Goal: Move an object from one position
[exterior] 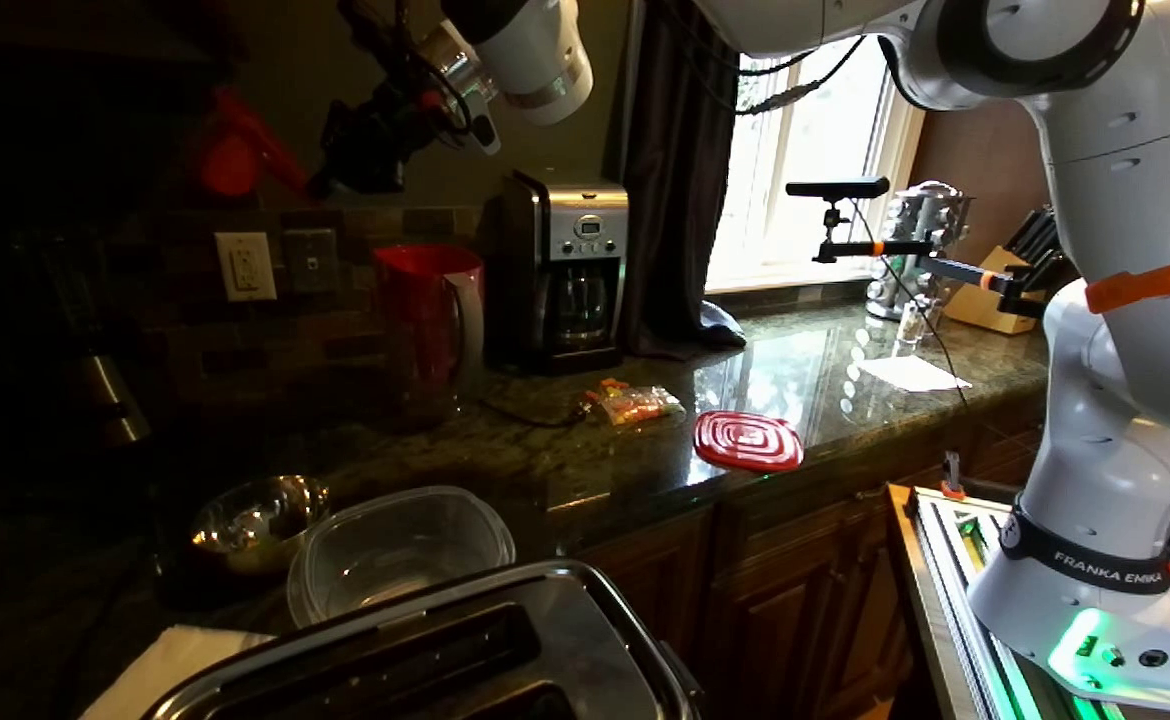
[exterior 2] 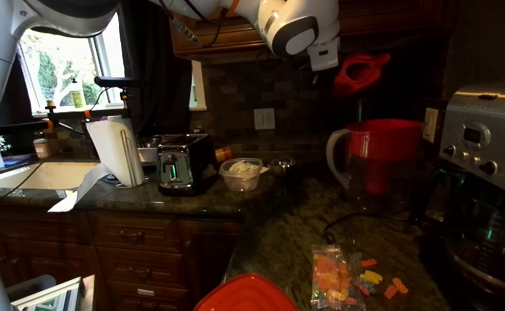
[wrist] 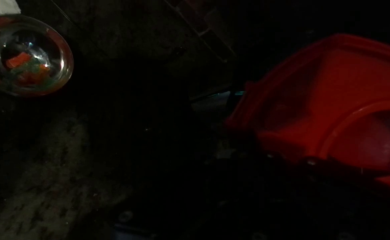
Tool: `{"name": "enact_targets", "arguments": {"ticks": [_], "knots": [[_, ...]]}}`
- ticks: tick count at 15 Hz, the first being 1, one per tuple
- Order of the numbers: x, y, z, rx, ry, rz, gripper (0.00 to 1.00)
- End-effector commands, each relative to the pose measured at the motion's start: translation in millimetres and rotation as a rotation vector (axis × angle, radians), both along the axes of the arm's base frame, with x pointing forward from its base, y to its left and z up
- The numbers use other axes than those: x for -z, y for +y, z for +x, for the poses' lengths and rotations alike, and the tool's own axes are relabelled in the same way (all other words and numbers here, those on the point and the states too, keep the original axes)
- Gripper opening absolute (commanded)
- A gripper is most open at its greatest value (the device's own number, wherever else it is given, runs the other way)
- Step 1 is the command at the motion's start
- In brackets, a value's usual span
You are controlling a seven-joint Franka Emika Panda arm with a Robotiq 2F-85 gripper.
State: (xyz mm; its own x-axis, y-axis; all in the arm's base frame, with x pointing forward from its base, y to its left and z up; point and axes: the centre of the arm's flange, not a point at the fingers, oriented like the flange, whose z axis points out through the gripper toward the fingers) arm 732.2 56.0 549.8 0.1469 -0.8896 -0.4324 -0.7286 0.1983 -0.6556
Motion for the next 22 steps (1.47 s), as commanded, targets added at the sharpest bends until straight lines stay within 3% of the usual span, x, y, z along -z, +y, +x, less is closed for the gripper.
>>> {"name": "enact_targets", "arguments": {"ticks": [1, 6, 9, 12, 14, 16, 18, 20, 22], "knots": [[-5.1, -27.8, -9.3, -0.098, -0.024, 0.15, 0.0], [3.9, -73.6, -20.2, -0.165, -0.125, 0.372, 0.0], [16.8, -99.8, -21.4, -0.126, -0.085, 0.508, 0.0], [35.5, -119.2, -20.8, -0.036, -0.009, 0.587, 0.0], [52.7, -117.2, -20.2, -0.087, 0.082, 0.611, 0.0], [68.0, -113.4, -26.3, -0.211, 0.024, 0.646, 0.0], [86.8, -106.6, -31.4, -0.34, -0.026, 0.595, 0.0], [87.3, -103.4, -28.1, -0.345, -0.052, 0.542, 0.0], [84.5, -105.3, -21.5, -0.334, -0.024, 0.557, 0.02]]}}
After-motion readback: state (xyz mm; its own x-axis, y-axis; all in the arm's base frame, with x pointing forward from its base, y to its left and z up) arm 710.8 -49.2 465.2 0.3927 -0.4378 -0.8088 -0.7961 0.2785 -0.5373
